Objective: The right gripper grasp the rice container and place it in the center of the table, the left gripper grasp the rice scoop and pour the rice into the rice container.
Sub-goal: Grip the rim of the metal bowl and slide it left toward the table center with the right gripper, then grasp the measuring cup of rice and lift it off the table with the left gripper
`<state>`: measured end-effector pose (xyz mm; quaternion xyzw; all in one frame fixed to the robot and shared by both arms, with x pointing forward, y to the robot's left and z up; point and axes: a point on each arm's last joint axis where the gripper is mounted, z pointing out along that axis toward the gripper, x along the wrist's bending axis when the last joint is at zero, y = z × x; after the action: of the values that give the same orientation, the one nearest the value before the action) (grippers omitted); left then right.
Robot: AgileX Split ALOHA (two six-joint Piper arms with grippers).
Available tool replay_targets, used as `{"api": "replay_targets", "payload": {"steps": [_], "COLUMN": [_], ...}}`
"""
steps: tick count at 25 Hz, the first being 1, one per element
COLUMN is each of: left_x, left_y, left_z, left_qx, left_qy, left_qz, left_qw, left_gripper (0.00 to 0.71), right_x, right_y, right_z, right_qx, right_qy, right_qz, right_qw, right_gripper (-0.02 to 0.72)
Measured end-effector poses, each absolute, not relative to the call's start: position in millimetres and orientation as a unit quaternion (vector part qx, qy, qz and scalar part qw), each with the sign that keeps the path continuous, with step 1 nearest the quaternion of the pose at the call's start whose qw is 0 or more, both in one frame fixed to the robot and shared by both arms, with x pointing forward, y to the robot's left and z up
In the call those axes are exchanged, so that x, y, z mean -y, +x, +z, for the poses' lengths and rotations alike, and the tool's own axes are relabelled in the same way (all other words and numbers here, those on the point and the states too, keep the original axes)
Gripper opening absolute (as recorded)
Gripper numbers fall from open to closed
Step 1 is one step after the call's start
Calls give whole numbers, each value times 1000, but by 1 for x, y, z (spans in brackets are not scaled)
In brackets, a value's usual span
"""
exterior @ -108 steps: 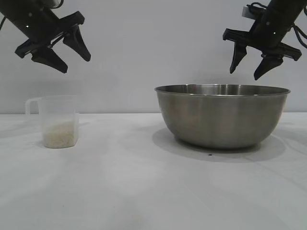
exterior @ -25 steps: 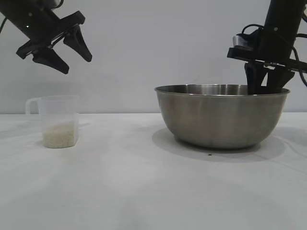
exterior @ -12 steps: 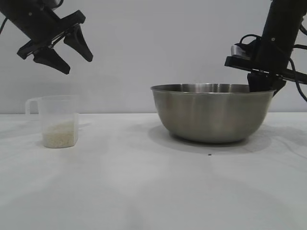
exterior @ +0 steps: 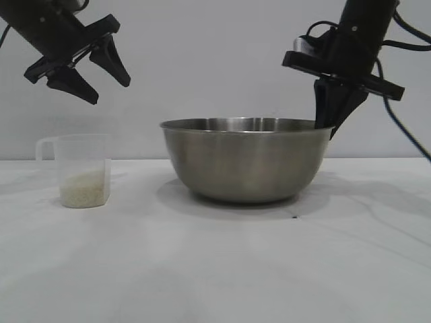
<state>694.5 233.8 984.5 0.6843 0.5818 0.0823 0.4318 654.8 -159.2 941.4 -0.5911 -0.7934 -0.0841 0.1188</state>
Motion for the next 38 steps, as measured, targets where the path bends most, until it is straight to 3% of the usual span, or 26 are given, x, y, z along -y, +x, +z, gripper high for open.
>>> {"api": "replay_targets", "payload": {"steps": [6,14,17,18,26,32,38], "left_x": [-234,-234,-234,-234,-233,-233,-233], "left_y": [694,694,694,694,694,694,694], "left_z": [984,984,984,984,984,984,984], "left_qx": [-582,-582,-582,-582,-581,-581,-580], "left_qy": [685,685,685,685,685,686,686], "left_qz": [81,81,81,81,80,79,78], "left_qw": [432,432,432,432,432,432,432], "left_gripper": [436,436,436,436,436,436,436], "right_x": [159,159,160,161,184,212,236], "right_y": [655,652,648,646,631,615,574], "right_z": [941,960,987,995,1054,1101,1167], "right_qx": [795,796,798,799,814,783,758], "right_qy": [-589,-587,-583,-581,-568,-598,-601], "right_qz": [-83,-100,-125,-131,-121,-153,-211], "right_qw": [118,106,87,80,-33,-79,-142], "right_gripper": [0,372,361,403,387,387,387]}}
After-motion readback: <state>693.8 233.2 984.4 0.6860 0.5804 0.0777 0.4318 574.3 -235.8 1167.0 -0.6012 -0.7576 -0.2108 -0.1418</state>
